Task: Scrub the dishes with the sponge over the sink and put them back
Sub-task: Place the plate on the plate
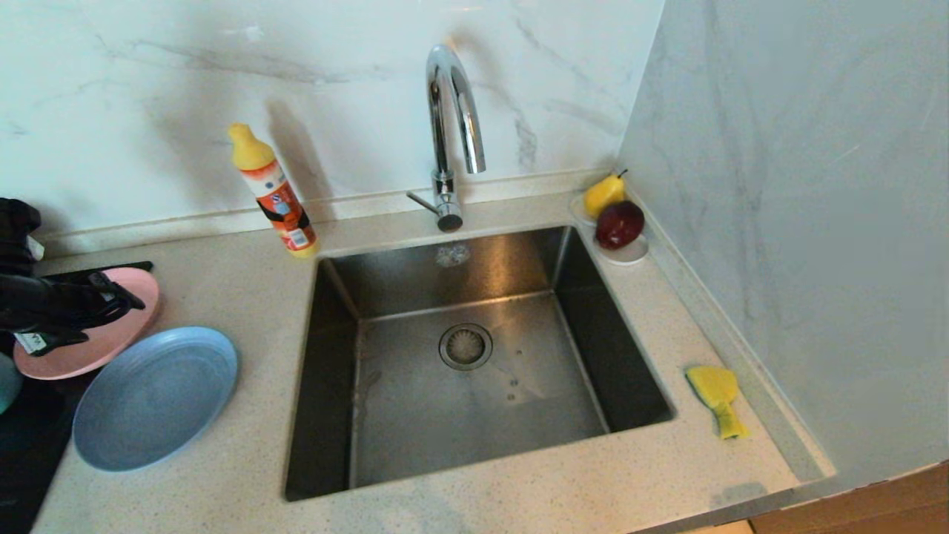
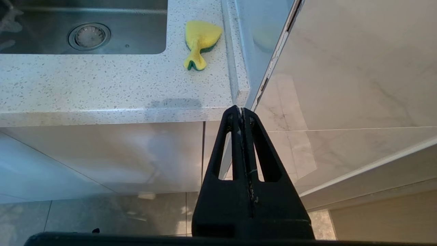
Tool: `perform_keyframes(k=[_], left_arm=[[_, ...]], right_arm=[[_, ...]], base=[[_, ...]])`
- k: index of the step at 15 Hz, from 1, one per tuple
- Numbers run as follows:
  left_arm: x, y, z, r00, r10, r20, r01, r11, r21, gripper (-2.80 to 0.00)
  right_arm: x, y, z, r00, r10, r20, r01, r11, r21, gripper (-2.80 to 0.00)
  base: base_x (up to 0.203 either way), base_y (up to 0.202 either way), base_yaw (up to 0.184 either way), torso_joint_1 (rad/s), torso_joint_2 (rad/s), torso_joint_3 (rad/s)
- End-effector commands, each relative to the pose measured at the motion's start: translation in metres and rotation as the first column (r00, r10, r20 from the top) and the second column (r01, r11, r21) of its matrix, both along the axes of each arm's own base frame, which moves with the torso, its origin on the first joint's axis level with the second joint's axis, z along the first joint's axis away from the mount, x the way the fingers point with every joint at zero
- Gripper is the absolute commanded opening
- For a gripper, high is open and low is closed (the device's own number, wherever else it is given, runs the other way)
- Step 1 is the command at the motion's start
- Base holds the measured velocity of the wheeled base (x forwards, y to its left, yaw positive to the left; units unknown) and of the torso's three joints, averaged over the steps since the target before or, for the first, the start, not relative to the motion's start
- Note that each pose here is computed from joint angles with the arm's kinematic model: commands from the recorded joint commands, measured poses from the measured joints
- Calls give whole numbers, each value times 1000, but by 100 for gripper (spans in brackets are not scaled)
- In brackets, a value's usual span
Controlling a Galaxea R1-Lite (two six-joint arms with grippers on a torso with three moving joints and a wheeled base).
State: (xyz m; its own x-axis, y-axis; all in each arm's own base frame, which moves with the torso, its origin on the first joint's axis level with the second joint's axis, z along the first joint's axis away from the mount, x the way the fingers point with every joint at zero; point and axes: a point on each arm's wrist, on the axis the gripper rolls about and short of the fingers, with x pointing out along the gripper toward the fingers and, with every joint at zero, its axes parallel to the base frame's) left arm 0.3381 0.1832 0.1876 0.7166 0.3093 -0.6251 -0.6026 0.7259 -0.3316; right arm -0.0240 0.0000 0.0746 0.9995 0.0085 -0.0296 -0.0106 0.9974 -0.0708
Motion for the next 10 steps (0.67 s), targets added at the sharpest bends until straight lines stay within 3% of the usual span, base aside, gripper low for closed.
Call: perform_keyframes(k=[1, 10], left_arm=[[5, 4, -4, 1000, -15, 2, 15, 999, -33, 0], [23, 20, -10, 996, -62, 57, 66, 995, -70, 0]], right_arm=[[0, 0, 0, 1000, 1, 1, -1, 1000, -1, -280], [0, 0, 0, 1000, 1, 2, -1, 1000, -1, -280]], base=[[0, 0, 0, 0, 0, 0], [0, 0, 0, 0, 0, 0]])
